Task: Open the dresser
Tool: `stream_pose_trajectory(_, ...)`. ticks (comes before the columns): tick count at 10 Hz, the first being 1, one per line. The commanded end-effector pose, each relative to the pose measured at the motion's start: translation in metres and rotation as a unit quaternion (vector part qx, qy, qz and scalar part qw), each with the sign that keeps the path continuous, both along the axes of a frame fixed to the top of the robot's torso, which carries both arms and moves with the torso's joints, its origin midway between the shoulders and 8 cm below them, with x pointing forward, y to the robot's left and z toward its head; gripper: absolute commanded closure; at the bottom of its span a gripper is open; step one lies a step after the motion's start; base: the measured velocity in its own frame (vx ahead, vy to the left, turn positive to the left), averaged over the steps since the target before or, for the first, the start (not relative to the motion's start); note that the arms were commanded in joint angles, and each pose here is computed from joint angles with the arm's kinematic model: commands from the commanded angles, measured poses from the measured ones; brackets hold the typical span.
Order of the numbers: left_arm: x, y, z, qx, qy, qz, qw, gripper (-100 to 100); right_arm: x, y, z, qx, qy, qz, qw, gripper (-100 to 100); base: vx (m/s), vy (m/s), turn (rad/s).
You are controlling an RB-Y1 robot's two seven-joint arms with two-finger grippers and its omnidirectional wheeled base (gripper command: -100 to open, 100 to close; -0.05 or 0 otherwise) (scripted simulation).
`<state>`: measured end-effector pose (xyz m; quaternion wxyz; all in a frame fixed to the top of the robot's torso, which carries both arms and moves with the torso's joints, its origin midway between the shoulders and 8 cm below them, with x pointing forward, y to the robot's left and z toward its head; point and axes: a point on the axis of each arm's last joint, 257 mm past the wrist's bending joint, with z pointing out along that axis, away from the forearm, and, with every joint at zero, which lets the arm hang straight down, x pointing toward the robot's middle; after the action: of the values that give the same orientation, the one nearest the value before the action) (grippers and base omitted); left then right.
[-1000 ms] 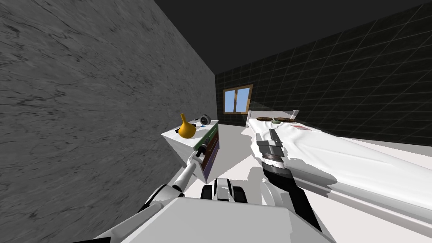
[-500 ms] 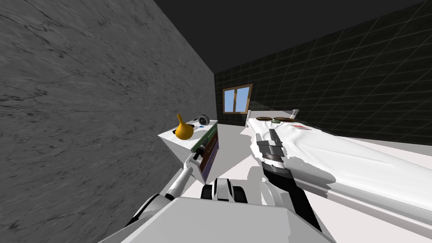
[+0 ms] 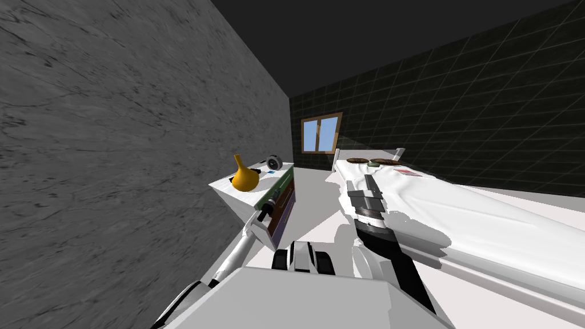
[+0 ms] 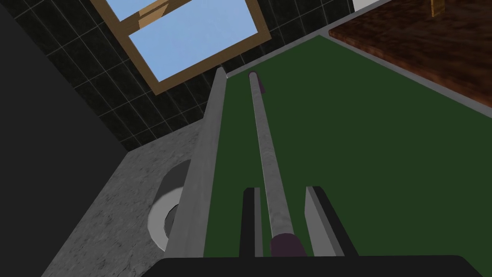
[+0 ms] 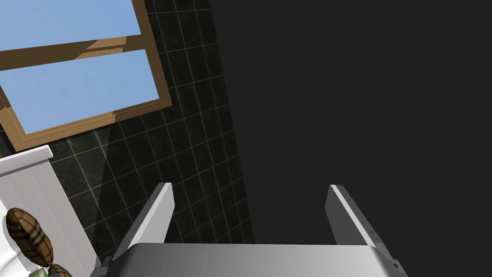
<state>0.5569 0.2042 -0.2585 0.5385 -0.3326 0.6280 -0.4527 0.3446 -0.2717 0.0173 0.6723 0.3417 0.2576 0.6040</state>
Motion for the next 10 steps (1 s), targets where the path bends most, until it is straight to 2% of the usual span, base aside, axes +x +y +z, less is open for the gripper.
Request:
stream_pose_trajectory(1,-0.019,0.006,0.000,-0.002,0.003,0.003,1.0000,100,0.000,0.000,0.000,0.000,0.000,0.000,1.0000,0,0.031,-0.010,0.008)
stream_pose_trajectory(2,-0.028,0.011,-0.007,0.004,0.016,0.001,0.9999,100,0.000,0.000,0.000,0.000,0.000,0.000,1.0000,0,0.054,-0.031,-0.030)
stream_pose_trajectory(4,-0.042,0.009,0.002,-0.003,0.007,-0.001,1.0000,100,0.000,0.000,0.000,0.000,0.000,0.000,1.0000,0,0.048,-0.024,-0.011)
stream_pose_trajectory(5,-0.042,0.008,0.004,-0.004,0.006,-0.001,1.0000,100,0.000,0.000,0.000,0.000,0.000,0.000,1.0000,0,0.009,-0.003,-0.001)
stream_pose_trajectory(6,-0.053,0.011,-0.003,0.001,0.020,-0.005,0.9998,100,0.000,0.000,0.000,0.000,0.000,0.000,1.0000,0,0.043,-0.023,-0.046)
stream_pose_trajectory(8,-0.065,0.008,0.007,-0.005,0.011,-0.007,0.9999,100,0.000,0.000,0.000,0.000,0.000,0.000,1.0000,0,0.049,-0.025,-0.008)
stream_pose_trajectory(10,-0.063,0.005,0.012,-0.007,0.005,-0.010,0.9999,100,0.000,0.000,0.000,0.000,0.000,0.000,1.0000,0,0.010,-0.010,-0.012)
